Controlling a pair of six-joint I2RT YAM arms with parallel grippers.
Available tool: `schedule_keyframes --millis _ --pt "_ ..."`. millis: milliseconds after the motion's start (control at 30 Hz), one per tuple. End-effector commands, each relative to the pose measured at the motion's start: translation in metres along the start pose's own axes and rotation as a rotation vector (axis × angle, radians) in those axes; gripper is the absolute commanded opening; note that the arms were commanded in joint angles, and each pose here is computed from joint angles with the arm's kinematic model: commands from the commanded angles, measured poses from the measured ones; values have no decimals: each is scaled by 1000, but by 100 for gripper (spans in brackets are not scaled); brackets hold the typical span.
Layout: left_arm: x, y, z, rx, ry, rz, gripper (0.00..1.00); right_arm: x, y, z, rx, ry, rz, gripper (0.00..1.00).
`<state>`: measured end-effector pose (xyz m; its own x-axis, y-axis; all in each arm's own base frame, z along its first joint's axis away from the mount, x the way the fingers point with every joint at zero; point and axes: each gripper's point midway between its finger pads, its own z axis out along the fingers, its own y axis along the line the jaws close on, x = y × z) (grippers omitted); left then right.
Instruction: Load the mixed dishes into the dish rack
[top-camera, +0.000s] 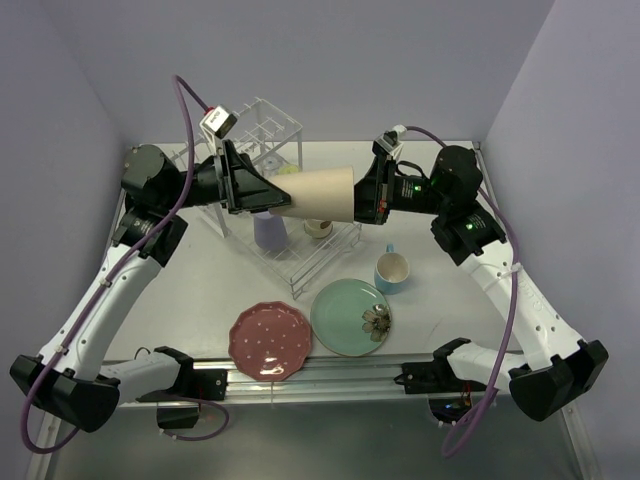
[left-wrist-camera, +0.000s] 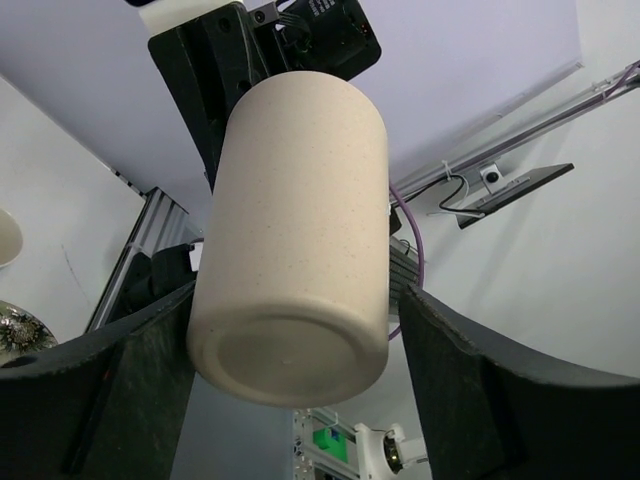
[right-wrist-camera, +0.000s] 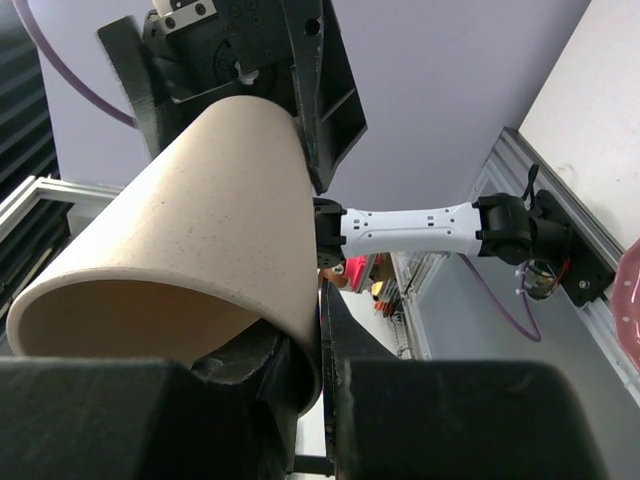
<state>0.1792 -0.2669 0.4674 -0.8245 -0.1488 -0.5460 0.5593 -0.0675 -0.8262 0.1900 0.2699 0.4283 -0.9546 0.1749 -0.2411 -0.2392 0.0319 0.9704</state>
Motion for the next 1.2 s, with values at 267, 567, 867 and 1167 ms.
schedule_keyframes --millis 267,567,867,1167 --pt "-20 -17 5 -12 -63 57 0 -7 -11 -4 82 -41 -101 79" --pt "-36 70 -22 -541 -123 -53 0 -53 -110 -109 877 -399 -161 100" --pt "-6 145 -66 -1012 -6 -96 0 -56 -116 -165 1108 -475 -263 100" --pt "19 192 -66 -1241 139 -86 0 -54 -115 -157 1070 -458 -248 100"
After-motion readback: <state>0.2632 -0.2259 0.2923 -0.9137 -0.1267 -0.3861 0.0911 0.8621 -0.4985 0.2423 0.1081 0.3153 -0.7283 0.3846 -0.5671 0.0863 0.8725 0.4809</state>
